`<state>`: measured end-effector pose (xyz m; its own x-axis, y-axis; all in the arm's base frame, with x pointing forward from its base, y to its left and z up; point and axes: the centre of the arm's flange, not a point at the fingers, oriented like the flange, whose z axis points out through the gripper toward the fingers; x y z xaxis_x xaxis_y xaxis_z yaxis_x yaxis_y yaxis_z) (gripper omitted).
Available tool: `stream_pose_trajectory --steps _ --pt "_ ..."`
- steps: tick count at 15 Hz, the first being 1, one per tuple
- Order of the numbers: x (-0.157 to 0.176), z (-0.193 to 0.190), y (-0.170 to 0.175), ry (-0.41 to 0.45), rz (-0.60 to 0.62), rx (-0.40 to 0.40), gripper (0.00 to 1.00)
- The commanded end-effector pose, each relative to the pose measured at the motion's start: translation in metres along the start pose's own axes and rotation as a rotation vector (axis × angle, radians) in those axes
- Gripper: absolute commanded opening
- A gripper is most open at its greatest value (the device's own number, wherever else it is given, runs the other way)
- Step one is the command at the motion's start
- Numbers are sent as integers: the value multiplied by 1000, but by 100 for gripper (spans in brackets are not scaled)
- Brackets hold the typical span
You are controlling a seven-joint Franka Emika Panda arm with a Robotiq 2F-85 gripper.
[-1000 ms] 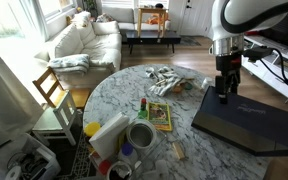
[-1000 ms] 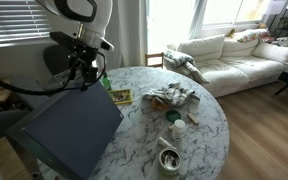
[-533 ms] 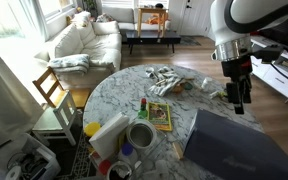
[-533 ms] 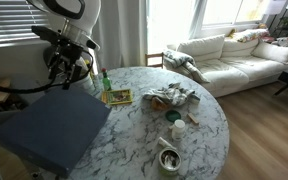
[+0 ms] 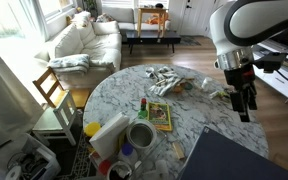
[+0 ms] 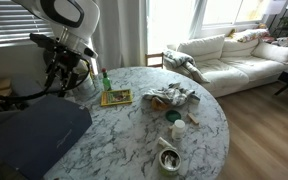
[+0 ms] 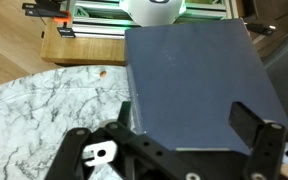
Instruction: Put the box upside down
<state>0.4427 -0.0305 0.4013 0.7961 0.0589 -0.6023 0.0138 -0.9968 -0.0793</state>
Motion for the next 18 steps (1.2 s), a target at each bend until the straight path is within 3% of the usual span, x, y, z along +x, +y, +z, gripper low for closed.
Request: stream_pose_trajectory --steps 1,6,10,13,18 --pt "0 4 6 38 46 27 100" --pt "-9 -34 7 183 41 77 100" --pt "-45 -86 3 341 4 88 100" --pt "-81 -121 6 415 -108 150 100" --pt "-119 -150 20 565 -230 122 100"
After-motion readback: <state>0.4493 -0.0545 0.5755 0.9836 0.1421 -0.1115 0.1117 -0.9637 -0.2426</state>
